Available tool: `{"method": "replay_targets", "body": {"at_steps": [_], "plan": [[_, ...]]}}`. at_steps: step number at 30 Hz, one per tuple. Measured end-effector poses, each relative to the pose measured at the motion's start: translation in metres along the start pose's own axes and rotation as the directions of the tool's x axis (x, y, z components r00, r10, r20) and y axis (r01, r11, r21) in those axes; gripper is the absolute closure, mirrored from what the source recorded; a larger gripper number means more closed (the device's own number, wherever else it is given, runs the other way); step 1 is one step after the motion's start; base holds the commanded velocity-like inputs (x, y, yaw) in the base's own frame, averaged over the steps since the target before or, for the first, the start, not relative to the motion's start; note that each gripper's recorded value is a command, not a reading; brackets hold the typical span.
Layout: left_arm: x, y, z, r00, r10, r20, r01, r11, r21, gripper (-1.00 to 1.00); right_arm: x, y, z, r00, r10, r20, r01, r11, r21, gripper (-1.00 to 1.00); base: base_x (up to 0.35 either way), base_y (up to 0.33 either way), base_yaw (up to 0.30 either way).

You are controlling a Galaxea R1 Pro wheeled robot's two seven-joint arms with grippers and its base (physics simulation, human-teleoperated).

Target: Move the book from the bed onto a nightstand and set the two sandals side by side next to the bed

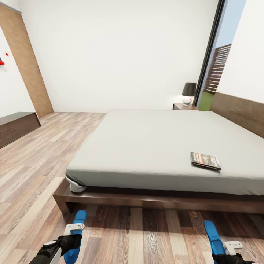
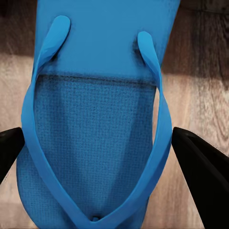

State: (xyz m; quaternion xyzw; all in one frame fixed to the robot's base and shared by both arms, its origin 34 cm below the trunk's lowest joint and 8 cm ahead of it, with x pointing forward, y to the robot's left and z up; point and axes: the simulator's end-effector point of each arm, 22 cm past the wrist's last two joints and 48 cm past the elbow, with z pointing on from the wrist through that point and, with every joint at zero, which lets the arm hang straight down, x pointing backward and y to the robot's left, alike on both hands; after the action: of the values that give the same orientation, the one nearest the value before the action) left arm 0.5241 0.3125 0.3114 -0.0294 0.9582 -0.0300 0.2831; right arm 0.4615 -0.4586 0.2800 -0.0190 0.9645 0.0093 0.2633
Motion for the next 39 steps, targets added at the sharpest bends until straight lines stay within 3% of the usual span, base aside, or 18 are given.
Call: {"method": "replay_targets", "body": {"at_steps": [7,25,39], "plan": [[0.0,0.0,0.0,1.0,-0.002,0.001,0.002,1.0,0.0,1.0,0.0,0.0,0.0,1.0,0.0,0.001,0.0,1.0,0.0,1.0,0.0,0.017,0.0],[0.031,0.002,0.028,1.0,-0.001,0.0,0.001,1.0,0.002,1.0,0.029,0.0,0.029,1.0,-0.002,0.002,0.002,1.0,0.0,1.0,0.0,0.0,0.0],[0.058,0.005,0.042,0.998,-0.003,-0.057,0.003,1.0,-0.003,1.0,0.054,0.0,0.04,0.999,-0.001,-0.055,0.001,1.0,-0.001,1.0,0.0,0.0,0.0]]}}
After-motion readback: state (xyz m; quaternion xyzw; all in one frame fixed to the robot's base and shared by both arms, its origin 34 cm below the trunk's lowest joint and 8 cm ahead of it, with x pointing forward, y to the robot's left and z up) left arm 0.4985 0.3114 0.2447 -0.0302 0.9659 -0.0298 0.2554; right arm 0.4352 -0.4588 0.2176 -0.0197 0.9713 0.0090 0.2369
